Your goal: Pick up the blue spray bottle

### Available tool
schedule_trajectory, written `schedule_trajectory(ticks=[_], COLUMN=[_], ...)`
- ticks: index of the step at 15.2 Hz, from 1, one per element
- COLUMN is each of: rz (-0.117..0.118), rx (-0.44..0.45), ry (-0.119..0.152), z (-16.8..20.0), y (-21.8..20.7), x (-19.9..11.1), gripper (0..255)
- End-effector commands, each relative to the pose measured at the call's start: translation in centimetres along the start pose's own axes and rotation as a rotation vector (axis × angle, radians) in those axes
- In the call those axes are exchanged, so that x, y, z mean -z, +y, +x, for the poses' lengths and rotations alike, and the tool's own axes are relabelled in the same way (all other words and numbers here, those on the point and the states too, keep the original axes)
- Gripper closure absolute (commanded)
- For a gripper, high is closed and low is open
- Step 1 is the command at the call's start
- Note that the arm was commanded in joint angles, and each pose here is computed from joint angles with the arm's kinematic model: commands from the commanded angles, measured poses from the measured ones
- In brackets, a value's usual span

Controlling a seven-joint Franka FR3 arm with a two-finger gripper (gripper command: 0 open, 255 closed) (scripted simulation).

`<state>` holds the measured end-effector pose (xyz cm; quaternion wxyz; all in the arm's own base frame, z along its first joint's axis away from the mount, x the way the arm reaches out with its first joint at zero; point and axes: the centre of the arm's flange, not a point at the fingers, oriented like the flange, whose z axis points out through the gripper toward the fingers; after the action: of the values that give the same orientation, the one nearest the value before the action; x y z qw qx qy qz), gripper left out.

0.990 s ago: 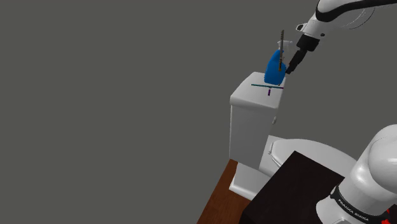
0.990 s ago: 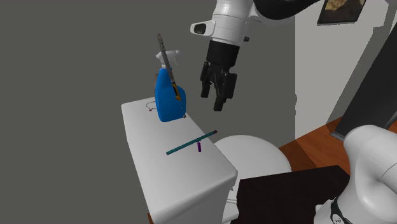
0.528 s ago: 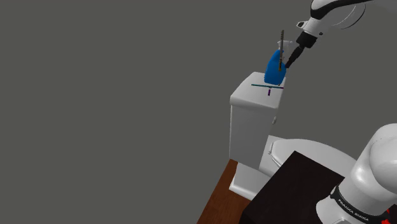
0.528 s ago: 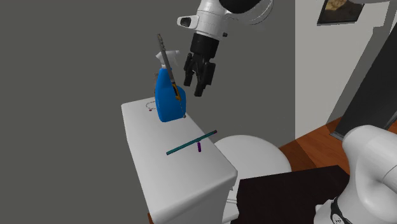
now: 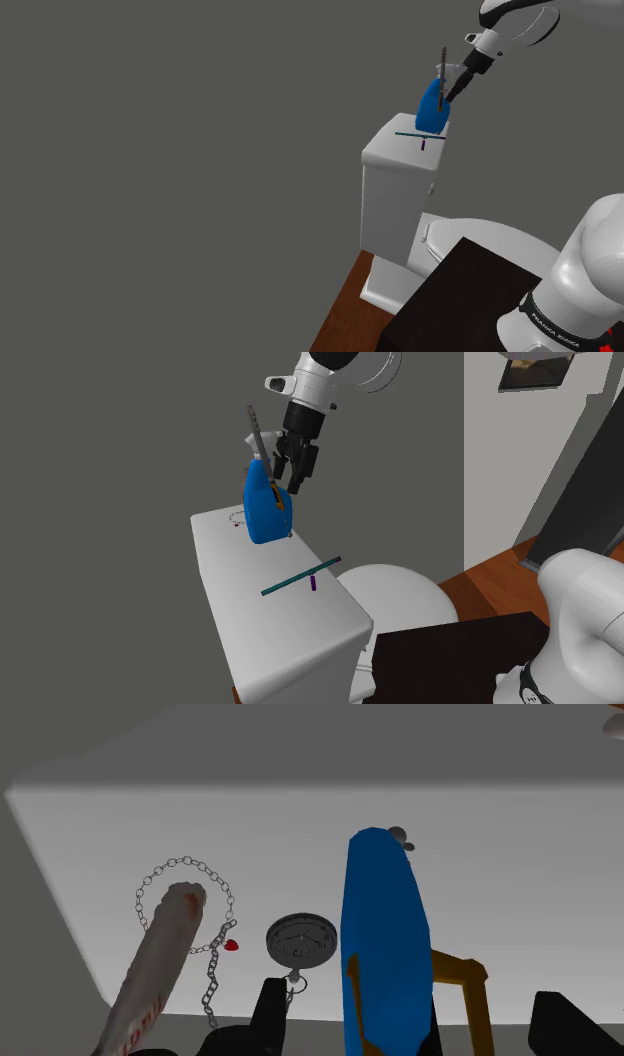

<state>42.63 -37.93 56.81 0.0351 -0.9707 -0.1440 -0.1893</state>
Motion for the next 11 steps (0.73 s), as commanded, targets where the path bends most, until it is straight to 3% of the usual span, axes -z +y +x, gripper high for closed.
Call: schedule_trajectory(ticks=[1, 5, 6, 11], rz=[0.0, 0.0, 0.0, 0.0], rx=[0.001, 0.001, 0.001, 0.001], ry=[0.001, 0.001, 0.001, 0.001], z=[-0.4, -0.9, -1.0, -1.0], y=[0.1, 0.1, 0.1, 0.0], x=[-1.0, -2.2, -2.2, -2.2], gripper=[0, 0, 255, 255])
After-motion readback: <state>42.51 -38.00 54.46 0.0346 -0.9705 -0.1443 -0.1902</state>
